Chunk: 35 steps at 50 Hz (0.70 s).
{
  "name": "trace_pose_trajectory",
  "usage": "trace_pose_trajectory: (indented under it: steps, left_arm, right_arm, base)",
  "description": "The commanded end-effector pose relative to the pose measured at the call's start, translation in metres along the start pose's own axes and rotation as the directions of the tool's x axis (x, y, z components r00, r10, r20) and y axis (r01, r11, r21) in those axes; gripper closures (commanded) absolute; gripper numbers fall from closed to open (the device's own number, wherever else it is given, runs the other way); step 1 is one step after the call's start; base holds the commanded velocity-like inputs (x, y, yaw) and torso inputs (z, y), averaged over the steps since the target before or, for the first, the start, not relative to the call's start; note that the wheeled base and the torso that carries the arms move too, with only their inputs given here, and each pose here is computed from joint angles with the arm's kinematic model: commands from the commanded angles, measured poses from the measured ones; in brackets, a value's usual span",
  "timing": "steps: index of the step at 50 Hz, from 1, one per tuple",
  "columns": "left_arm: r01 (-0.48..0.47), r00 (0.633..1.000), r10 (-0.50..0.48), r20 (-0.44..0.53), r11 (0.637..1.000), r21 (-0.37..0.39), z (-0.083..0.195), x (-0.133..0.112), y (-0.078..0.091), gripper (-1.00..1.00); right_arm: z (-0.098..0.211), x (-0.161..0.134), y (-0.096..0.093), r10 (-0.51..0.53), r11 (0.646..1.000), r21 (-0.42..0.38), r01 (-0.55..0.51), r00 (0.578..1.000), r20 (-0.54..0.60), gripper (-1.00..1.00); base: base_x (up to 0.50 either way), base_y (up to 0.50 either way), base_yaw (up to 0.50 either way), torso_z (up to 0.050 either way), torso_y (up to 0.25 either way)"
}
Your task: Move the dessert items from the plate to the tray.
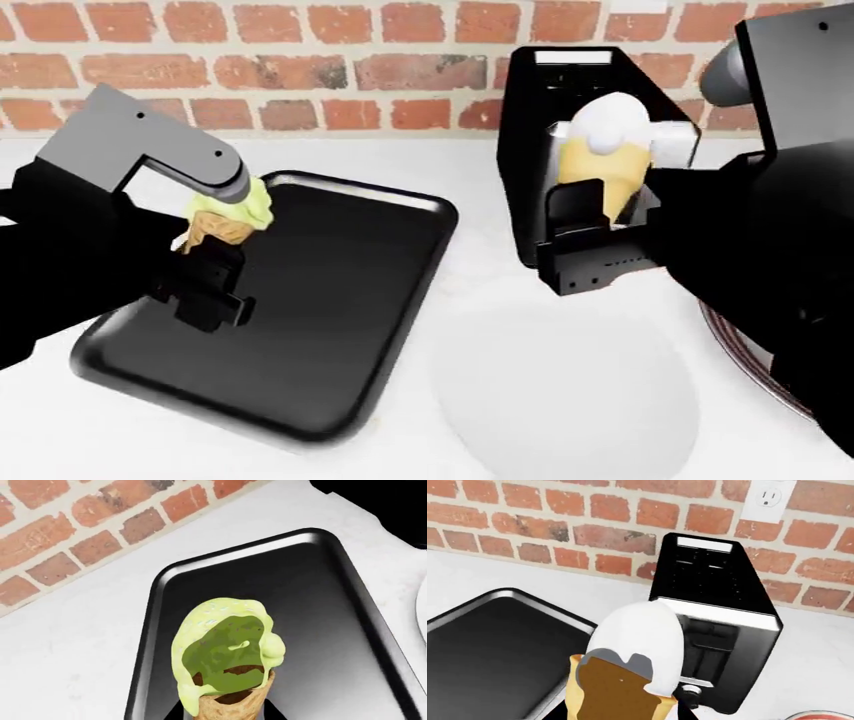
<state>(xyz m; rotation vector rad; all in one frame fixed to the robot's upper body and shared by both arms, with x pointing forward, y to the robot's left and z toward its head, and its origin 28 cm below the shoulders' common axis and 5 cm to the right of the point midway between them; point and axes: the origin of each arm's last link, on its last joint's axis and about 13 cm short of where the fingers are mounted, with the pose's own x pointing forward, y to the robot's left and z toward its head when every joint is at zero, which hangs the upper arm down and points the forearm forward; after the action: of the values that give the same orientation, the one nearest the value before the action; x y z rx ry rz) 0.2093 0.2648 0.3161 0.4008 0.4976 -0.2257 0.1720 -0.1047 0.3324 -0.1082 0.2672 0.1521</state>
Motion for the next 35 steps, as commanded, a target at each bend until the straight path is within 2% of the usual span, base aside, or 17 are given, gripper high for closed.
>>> trace_pose_trajectory:
  steps: [1, 12, 25, 35]
  left_arm:
    - [-0.002, 1.000, 0.002, 0.005, 1.000, 0.000, 0.000, 0.001, -0.001, 1.00]
    - [0.007, 1.000, -0.007, 0.005, 1.000, 0.002, 0.000, 0.003, -0.003, 1.00]
    - [0.030, 0.999, -0.030, 0.019, 1.000, 0.009, 0.005, 0.006, -0.007, 1.00]
    - [0.042, 0.999, -0.043, 0.029, 0.999, 0.011, 0.005, 0.008, -0.009, 1.00]
  right_arm:
    - [-0.001, 0.002, 0.000, 0.006, 1.000, -0.011, -0.006, 1.000, 0.012, 1.00]
    - [-0.003, 0.005, 0.001, 0.009, 1.000, -0.013, -0.009, 1.000, 0.009, 1.00]
    - [0.011, 0.022, 0.005, 0.107, 0.994, -0.009, -0.107, 0.994, -0.026, 1.00]
    - [0.034, 0.052, 0.008, 0.189, 0.981, -0.015, -0.191, 0.977, -0.098, 1.00]
  base:
    - [0.00, 0.50, 0.00, 0.000, 0.000]
    - [0.00, 0.50, 0.00, 0.001, 0.001]
    - [0.00, 0.00, 0.00, 0.000, 0.000]
    - [0.00, 0.00, 0.00, 0.000, 0.001]
